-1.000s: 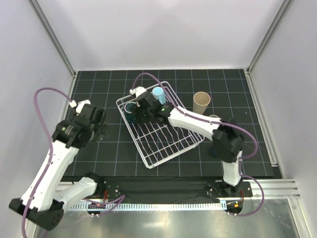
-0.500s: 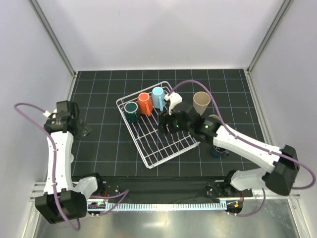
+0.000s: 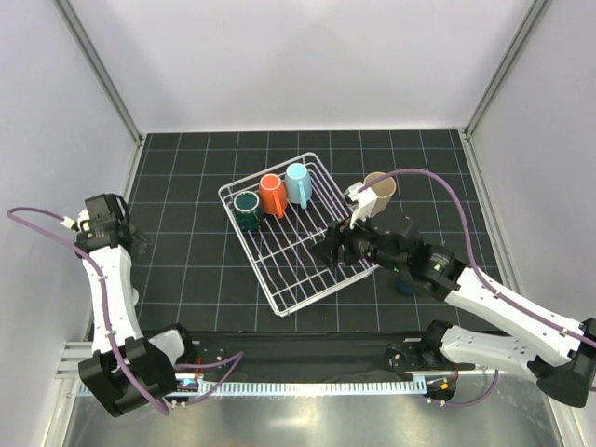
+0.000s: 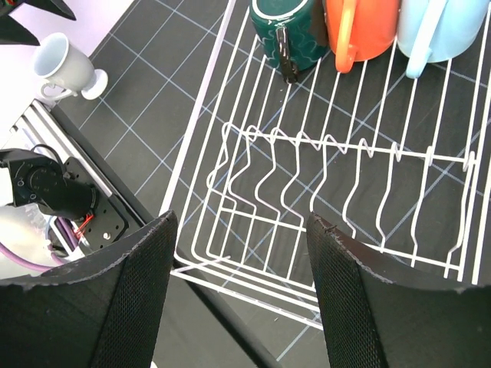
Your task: Load the cups into the dish rack
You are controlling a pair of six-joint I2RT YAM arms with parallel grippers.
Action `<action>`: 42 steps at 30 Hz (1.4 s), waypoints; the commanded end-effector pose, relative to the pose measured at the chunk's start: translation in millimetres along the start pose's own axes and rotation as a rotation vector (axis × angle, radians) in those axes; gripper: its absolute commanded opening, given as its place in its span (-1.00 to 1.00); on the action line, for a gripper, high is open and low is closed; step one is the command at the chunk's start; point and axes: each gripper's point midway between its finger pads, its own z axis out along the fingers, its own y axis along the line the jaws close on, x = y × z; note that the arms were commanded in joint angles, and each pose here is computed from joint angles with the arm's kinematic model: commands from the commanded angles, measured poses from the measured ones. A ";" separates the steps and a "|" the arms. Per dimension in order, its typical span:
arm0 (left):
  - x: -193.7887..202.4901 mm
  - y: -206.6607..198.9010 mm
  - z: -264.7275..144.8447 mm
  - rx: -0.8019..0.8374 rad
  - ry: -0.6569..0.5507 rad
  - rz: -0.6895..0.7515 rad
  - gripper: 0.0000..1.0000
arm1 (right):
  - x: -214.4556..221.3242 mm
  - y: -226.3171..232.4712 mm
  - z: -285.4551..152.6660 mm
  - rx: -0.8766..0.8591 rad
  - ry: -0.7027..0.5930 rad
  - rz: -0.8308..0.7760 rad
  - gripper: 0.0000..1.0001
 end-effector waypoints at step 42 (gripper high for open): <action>8.6 47.2 83.1 -0.335 -0.044 -0.100 0.16 | -49.8 10.3 -17.5 -0.031 -0.191 -0.020 0.39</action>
